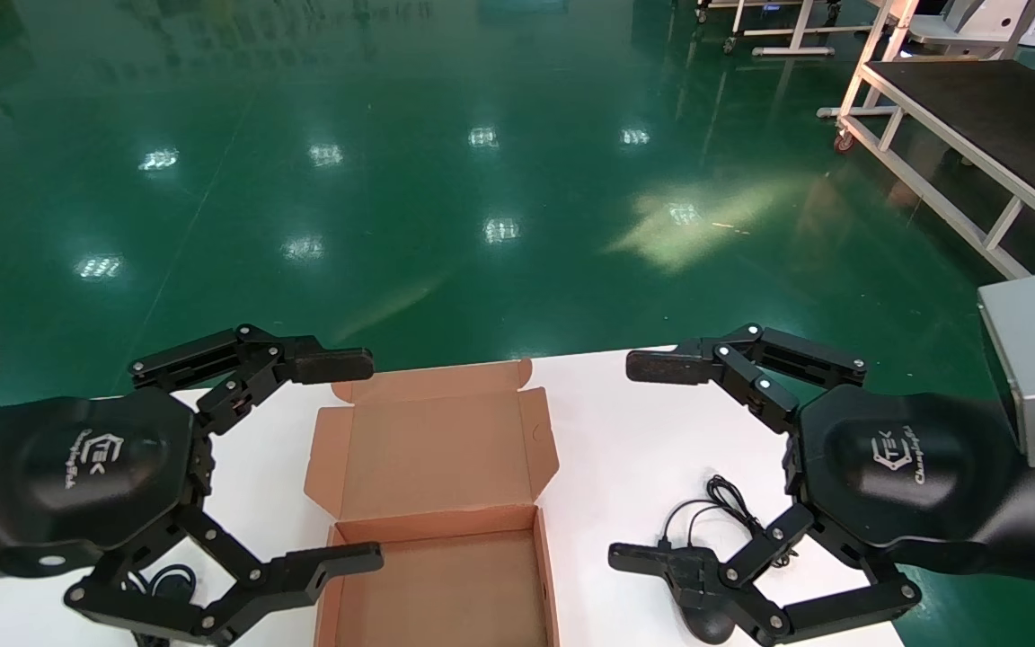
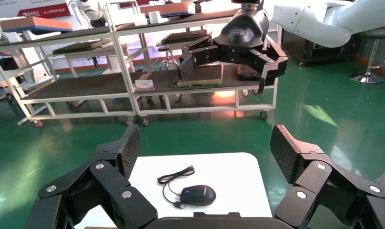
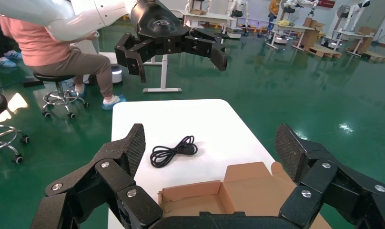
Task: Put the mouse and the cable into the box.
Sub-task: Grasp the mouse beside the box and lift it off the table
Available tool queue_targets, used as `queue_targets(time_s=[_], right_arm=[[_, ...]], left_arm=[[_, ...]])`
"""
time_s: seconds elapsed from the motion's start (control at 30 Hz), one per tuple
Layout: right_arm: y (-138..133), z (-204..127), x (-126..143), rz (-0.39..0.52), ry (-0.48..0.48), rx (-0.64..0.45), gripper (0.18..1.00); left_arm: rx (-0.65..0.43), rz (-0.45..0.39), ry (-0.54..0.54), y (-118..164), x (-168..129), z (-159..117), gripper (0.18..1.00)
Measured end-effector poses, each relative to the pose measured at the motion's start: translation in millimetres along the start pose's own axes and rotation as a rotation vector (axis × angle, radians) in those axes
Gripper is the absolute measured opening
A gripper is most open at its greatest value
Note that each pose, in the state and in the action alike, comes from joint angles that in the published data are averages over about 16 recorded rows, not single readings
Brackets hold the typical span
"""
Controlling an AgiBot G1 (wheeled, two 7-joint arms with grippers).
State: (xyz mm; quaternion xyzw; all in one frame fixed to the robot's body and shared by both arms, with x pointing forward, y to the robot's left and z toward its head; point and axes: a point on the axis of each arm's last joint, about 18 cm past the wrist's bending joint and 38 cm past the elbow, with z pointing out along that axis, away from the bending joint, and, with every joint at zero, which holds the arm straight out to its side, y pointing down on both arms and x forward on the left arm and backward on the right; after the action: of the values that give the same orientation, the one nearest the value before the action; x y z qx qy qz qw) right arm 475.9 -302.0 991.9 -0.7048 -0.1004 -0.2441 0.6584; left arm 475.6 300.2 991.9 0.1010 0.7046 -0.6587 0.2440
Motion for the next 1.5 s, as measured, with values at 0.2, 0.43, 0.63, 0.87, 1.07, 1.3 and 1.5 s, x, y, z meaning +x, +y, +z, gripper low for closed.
queue_targets(time_s=[0.2, 0.43, 0.63, 0.87, 1.07, 1.3, 1.5], right_arm=[[0, 0, 0, 0.0, 0.0, 0.0, 0.998], [0, 0, 0, 0.0, 0.0, 0.0, 0.998], [1, 0, 0, 0.0, 0.0, -0.001, 0.998], [7, 2, 1, 0.003, 0.01, -0.014, 0.998], [21, 3, 5, 0.014, 0.038, -0.045, 0.998], [49, 5, 13, 0.047, 0.104, -0.117, 0.998], [80, 7, 21, 0.092, 0.178, -0.203, 0.998]], left_arm=[[0.0, 0.0, 0.0, 0, 0, 0, 0.998], [-0.001, -0.001, 0.0, 0, 0, 0, 0.998], [-0.008, -0.01, -0.001, 4, 1, 0, 0.998], [-0.025, -0.041, -0.015, 16, 2, -4, 0.998], [-0.04, -0.088, -0.047, 33, 4, -13, 0.998], [-0.052, -0.162, -0.11, 54, 11, -33, 0.998], [-0.068, -0.236, -0.175, 73, 23, -58, 0.998]])
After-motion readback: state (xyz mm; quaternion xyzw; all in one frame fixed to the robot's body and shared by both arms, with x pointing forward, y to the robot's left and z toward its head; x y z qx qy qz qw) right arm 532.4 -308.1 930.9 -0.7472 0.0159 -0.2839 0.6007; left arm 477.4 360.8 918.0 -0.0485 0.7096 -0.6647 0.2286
